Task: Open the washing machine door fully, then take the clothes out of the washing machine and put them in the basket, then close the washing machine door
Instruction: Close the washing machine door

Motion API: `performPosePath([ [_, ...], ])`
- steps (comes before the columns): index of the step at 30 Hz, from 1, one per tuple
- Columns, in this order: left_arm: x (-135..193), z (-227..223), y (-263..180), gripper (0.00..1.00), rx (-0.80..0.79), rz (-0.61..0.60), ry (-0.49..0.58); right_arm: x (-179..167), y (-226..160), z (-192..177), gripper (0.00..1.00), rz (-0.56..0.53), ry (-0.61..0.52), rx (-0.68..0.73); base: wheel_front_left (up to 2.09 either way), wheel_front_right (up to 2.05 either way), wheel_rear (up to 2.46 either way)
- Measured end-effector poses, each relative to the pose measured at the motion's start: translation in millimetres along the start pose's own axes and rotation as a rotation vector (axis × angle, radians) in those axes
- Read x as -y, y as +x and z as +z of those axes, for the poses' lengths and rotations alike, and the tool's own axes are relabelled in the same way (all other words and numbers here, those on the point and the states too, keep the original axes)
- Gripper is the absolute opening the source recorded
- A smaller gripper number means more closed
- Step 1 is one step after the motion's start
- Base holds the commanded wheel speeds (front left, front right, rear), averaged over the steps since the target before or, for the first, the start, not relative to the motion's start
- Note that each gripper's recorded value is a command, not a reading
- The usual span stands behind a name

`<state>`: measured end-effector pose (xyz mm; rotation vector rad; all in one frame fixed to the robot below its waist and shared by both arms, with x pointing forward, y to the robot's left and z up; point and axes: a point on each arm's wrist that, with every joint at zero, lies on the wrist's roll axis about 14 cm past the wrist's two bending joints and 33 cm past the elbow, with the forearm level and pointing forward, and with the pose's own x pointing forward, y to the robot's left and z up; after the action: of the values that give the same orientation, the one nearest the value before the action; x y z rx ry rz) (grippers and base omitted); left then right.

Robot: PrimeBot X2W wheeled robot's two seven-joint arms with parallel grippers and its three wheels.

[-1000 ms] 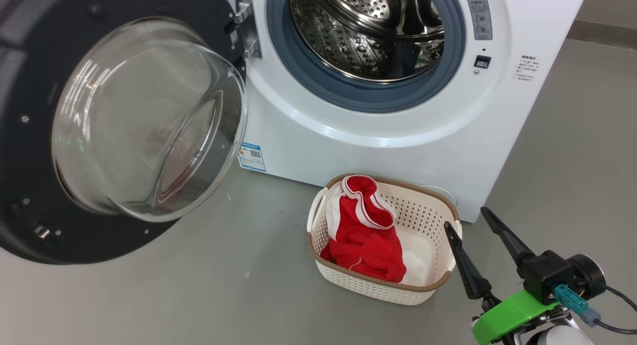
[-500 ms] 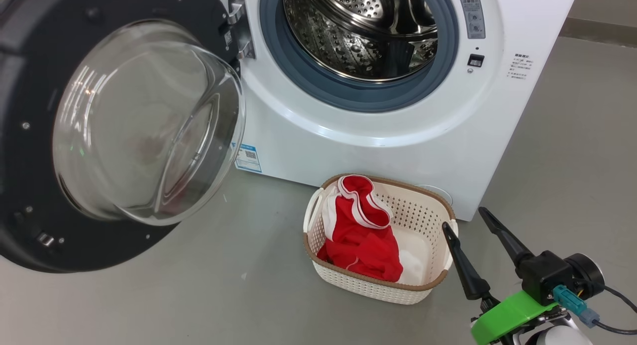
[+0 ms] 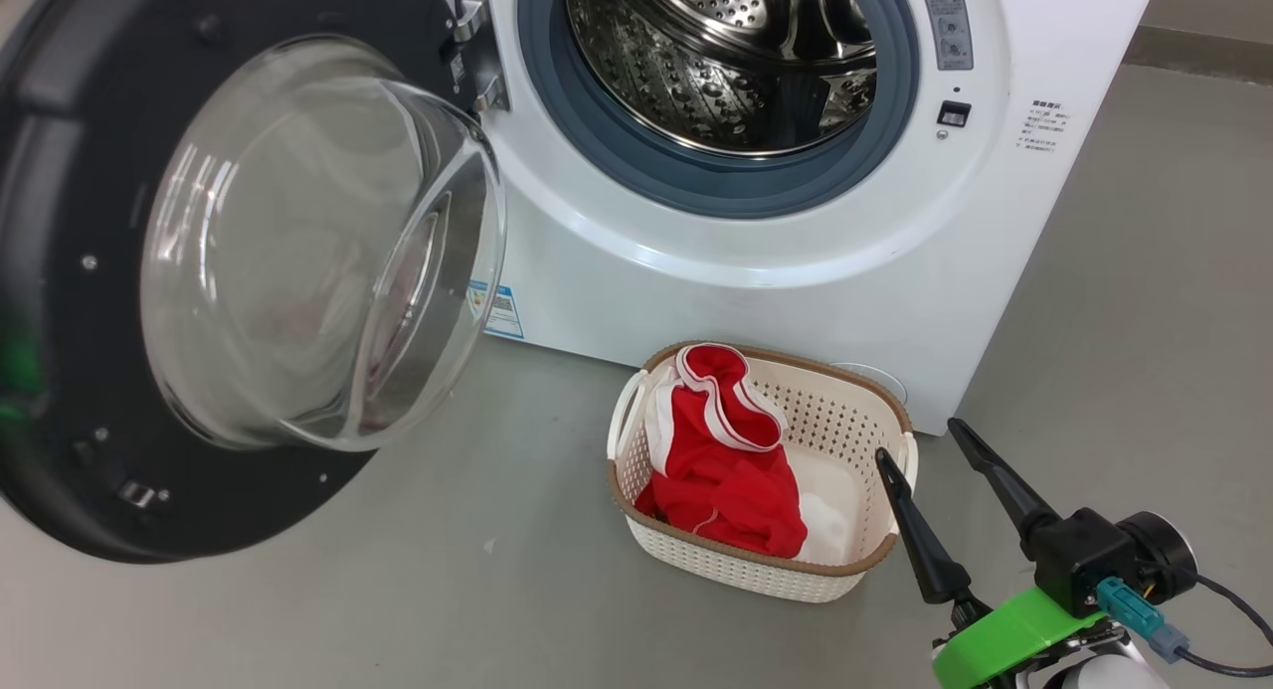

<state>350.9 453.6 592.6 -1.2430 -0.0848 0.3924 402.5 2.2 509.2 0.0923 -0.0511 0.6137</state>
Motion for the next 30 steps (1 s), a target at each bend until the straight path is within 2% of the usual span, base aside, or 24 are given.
performPosePath([
  [12,1,-38,-4,0.00,-0.096,-0.085,-0.107,-1,0,-2,1.00,-0.006,0.012,0.000,0.00,0.00,0.00],
  [30,32,-78,-25,0.00,-0.180,-0.218,-0.142,14,-7,-3,1.00,-0.064,0.027,0.006,0.00,0.00,0.00],
])
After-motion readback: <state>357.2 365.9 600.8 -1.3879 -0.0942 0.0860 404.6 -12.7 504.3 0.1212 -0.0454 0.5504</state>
